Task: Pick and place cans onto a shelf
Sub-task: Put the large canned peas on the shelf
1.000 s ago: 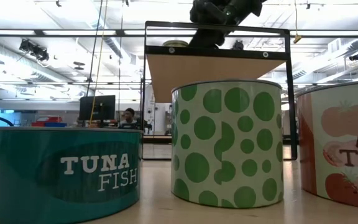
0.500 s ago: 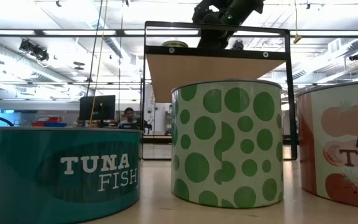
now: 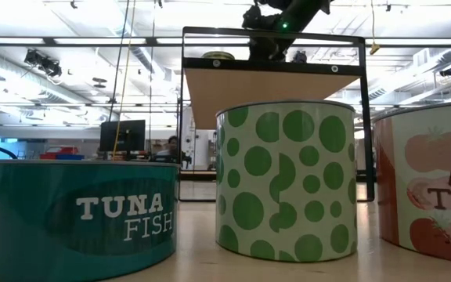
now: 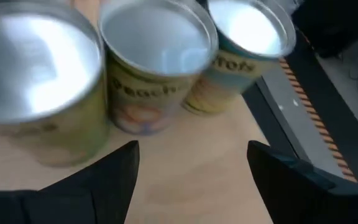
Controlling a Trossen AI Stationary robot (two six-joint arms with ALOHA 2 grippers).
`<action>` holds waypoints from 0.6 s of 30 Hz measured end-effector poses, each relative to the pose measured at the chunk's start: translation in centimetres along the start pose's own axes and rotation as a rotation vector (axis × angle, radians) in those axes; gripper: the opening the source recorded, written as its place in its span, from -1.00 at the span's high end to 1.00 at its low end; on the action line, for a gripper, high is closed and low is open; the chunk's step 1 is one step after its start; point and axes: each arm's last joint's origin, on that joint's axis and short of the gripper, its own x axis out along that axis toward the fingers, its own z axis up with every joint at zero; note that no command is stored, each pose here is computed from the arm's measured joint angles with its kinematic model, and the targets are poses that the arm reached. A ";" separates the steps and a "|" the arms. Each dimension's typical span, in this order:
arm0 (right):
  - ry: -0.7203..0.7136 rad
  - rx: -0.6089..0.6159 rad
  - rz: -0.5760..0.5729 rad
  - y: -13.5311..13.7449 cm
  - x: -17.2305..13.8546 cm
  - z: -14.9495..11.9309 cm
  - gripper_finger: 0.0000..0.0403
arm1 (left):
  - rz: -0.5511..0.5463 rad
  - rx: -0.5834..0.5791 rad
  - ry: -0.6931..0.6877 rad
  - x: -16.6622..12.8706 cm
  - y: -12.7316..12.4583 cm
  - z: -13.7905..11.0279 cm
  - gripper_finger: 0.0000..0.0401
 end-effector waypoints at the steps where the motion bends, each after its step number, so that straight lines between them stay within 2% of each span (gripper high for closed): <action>1: 0.009 -0.002 -0.003 0.0 -0.2 -0.1 -0.51 | -0.001 -0.008 0.000 0.0 0.0 0.0 -0.01; 4: 0.023 0.011 0.005 -0.1 -1.4 -0.3 -0.51 | -0.027 -0.027 0.000 0.0 -0.1 0.0 -0.01; 11: 0.019 0.090 0.126 0.5 -5.3 -0.5 -0.51 | -0.053 -0.030 -0.001 -0.2 -0.7 0.0 -0.01; 18: 0.049 0.074 0.196 2.3 -9.3 -1.3 -0.51 | -0.074 -0.015 -0.006 -0.4 -1.4 -0.1 -0.01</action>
